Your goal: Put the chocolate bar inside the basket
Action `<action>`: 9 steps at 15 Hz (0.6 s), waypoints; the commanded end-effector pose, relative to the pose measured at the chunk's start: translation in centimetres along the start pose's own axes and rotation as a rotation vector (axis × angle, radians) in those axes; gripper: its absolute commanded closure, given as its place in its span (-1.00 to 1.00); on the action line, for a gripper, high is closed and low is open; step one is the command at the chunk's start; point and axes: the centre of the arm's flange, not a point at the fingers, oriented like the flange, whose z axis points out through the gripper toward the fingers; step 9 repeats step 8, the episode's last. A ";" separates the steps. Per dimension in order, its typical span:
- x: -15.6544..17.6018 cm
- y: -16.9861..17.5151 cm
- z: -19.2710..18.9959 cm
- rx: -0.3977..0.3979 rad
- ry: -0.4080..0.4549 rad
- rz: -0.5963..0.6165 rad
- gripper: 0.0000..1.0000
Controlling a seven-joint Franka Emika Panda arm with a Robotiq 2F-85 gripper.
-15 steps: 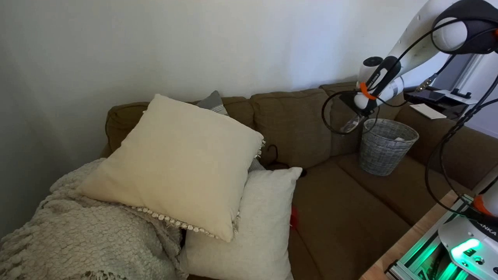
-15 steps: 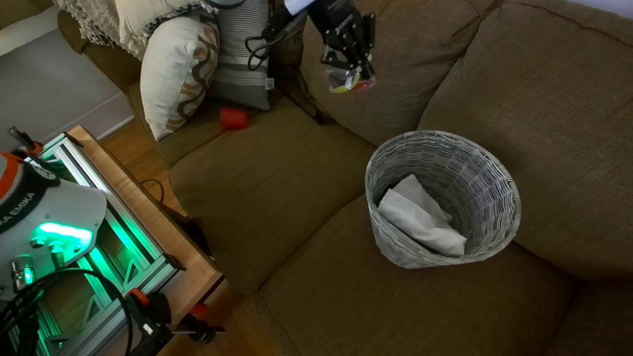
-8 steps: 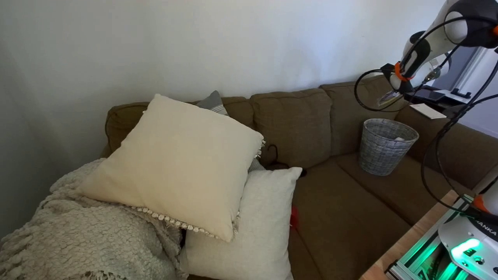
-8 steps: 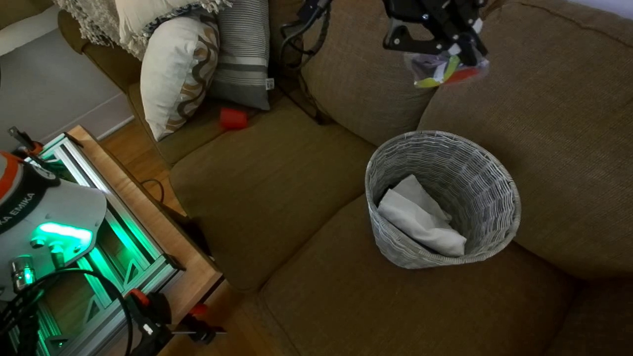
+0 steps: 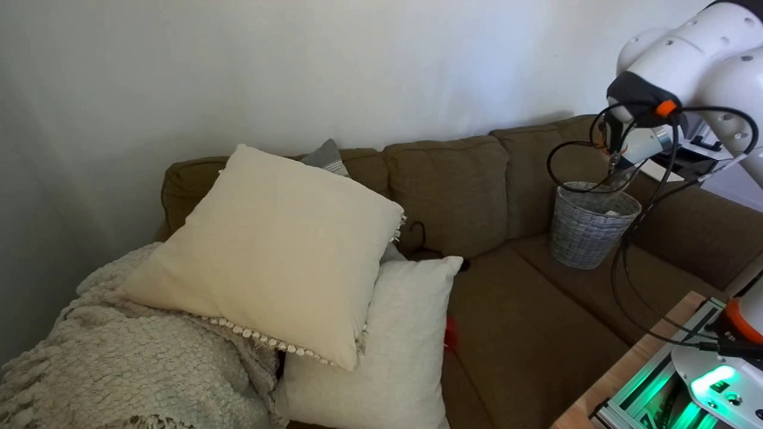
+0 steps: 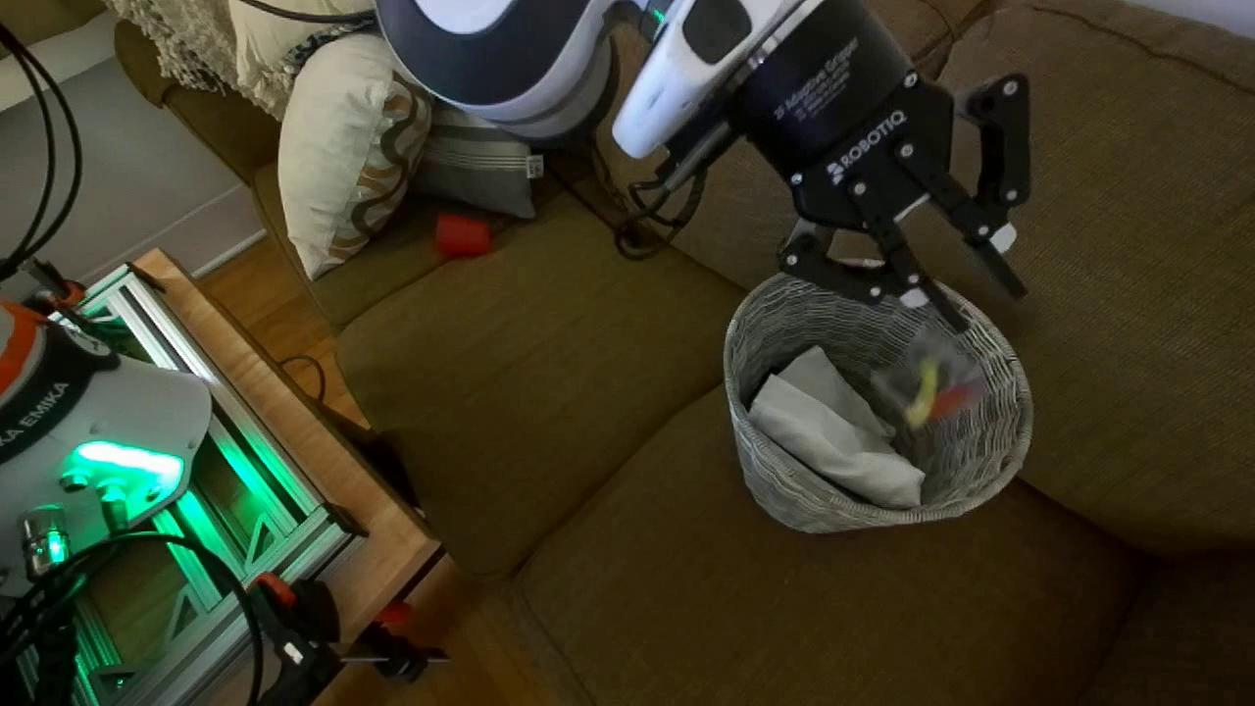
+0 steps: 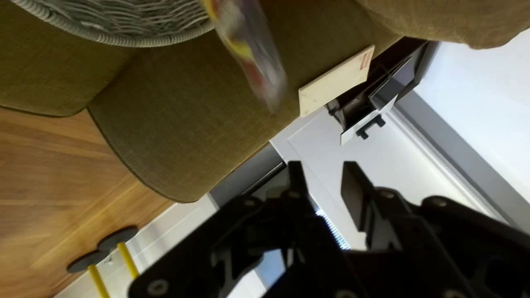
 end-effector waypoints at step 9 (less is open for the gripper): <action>-9.9 3.0 -8.2 0.003 -0.072 -0.133 -1.00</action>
